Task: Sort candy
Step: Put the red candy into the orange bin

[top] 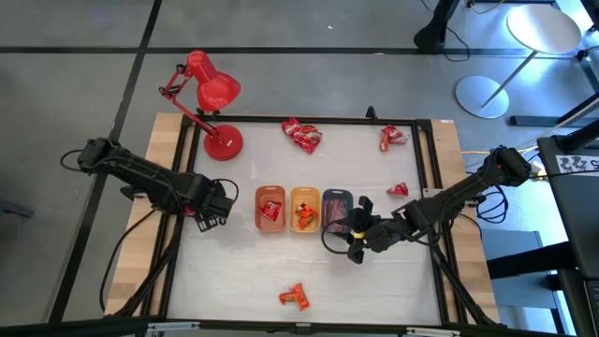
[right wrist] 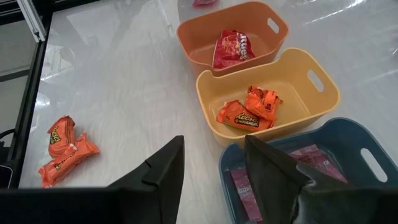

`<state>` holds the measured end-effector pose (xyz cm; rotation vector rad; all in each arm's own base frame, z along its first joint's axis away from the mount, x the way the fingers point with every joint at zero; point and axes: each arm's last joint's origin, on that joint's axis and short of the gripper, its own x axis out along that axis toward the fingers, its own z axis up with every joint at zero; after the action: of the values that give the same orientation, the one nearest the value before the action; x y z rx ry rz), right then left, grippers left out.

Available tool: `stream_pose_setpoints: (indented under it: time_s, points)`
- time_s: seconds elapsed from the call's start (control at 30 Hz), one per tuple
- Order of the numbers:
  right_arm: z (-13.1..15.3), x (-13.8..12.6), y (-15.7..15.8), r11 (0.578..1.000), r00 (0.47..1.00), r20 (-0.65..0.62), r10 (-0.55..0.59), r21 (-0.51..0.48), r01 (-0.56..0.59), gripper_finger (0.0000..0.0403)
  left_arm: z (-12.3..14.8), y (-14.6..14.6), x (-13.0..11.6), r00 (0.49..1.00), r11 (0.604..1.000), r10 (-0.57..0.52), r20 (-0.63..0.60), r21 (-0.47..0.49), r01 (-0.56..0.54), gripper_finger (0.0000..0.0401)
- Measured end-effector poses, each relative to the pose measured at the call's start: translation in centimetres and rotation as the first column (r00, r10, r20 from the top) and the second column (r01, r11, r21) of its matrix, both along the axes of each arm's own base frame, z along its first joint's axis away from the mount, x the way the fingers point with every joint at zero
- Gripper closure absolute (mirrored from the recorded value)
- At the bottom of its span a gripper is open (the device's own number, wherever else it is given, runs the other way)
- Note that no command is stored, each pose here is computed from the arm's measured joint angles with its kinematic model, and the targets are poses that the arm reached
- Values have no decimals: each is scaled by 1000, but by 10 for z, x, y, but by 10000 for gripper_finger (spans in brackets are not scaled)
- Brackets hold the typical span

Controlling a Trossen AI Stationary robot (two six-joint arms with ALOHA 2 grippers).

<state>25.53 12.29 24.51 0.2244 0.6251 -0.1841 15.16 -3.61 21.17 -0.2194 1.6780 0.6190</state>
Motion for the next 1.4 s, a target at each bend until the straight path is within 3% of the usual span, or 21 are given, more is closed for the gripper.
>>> stream_pose_setpoints:
  time_s: [0.37, 0.67, 0.87, 1.07, 1.27, 1.4]
  points:
    - [0, 0, 0, 1000, 1000, 0, 0, 0, 0, 237, 0, -2, -1, 1000, 998, 6, -17, -60, -7, 208]
    - [0, 0, 0, 1000, 1000, 0, 0, 0, 0, 237, 0, -3, -1, 993, 990, 121, -17, -76, -122, 208]
    - [0, 0, 0, 1000, 1000, -1, 2, -3, -2, 237, 0, -3, -1, 992, 990, 122, -17, -76, -123, 208]
    - [0, 0, 0, 1000, 1000, -3, 15, -21, -15, 237, -13, 7, 5, 974, 972, 228, -18, -54, -228, 208]
    - [0, 0, 0, 1000, 1000, -3, 15, -21, -16, 237, -26, 16, 18, 965, 964, 263, -4, 38, -262, 208]
    - [0, 0, 0, 1000, 1000, -4, 17, -20, -17, 237, -34, 19, 26, 961, 961, 277, -14, 27, -277, 208]
